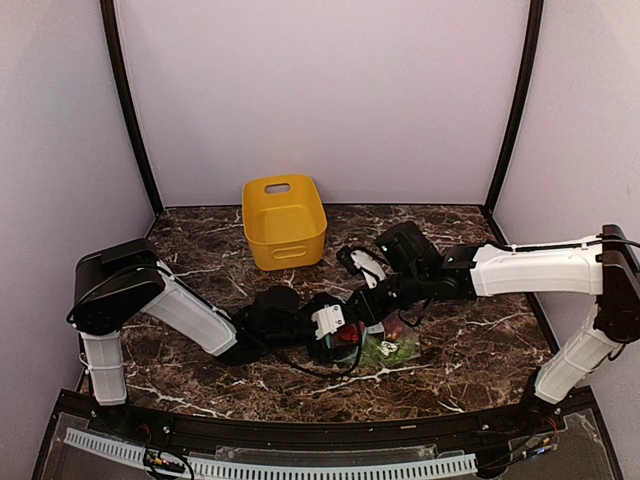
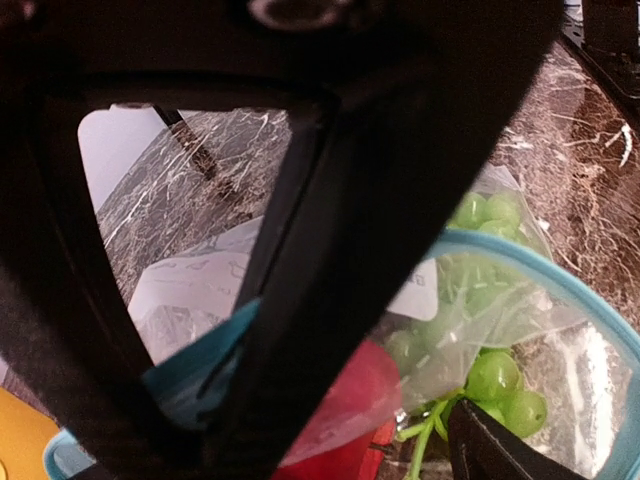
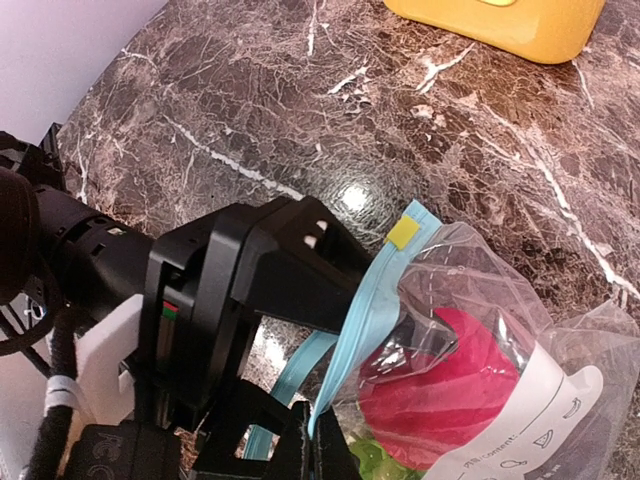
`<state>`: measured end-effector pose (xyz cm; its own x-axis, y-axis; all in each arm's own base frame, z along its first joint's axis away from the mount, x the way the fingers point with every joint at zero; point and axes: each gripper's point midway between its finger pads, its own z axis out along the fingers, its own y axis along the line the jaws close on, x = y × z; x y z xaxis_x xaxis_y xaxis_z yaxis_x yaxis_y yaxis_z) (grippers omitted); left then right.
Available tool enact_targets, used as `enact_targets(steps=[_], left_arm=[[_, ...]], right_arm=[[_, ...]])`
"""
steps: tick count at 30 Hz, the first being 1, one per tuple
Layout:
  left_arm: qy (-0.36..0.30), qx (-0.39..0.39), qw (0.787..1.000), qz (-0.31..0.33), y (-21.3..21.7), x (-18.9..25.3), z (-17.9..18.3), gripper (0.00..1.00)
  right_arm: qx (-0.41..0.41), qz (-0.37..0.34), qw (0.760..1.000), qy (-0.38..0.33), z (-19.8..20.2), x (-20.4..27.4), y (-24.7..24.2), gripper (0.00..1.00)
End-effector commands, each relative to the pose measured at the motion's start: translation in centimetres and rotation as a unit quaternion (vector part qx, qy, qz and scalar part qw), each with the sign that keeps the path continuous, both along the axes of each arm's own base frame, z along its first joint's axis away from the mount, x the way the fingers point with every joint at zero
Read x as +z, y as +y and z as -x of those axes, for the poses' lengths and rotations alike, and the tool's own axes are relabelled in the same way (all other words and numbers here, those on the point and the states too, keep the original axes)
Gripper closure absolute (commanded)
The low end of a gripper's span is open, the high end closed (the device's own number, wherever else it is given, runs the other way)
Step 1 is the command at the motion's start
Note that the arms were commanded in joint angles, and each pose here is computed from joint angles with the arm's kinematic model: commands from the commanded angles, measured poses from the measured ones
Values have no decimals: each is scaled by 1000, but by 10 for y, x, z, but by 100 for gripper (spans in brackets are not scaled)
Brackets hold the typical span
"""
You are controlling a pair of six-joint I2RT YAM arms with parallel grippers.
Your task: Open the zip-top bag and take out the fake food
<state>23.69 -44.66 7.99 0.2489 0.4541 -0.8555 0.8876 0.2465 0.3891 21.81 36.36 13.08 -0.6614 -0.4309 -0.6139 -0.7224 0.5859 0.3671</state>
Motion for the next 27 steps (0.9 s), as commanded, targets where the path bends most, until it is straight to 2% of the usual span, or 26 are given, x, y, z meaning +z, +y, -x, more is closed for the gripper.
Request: enact_targets(steps=[1, 4, 9, 18, 27], left_arm=[[2, 52, 997, 59, -7, 17, -19, 12], [21, 112, 988, 109, -1, 23, -35, 12], [59, 149, 976, 148, 3, 20, -31, 12], [126, 198, 960, 154, 9, -2, -31, 14], [145, 201, 960, 127, -4, -22, -33, 15]], right_arm=[[4, -32, 999, -14, -2, 20, 13, 100], [0, -32, 999, -10, -2, 18, 13, 100], [-7, -33, 999, -5, -2, 15, 13, 100], [-14, -36, 999, -10, -7, 17, 14, 100], [-13, -37, 999, -10, -6, 18, 14, 100]])
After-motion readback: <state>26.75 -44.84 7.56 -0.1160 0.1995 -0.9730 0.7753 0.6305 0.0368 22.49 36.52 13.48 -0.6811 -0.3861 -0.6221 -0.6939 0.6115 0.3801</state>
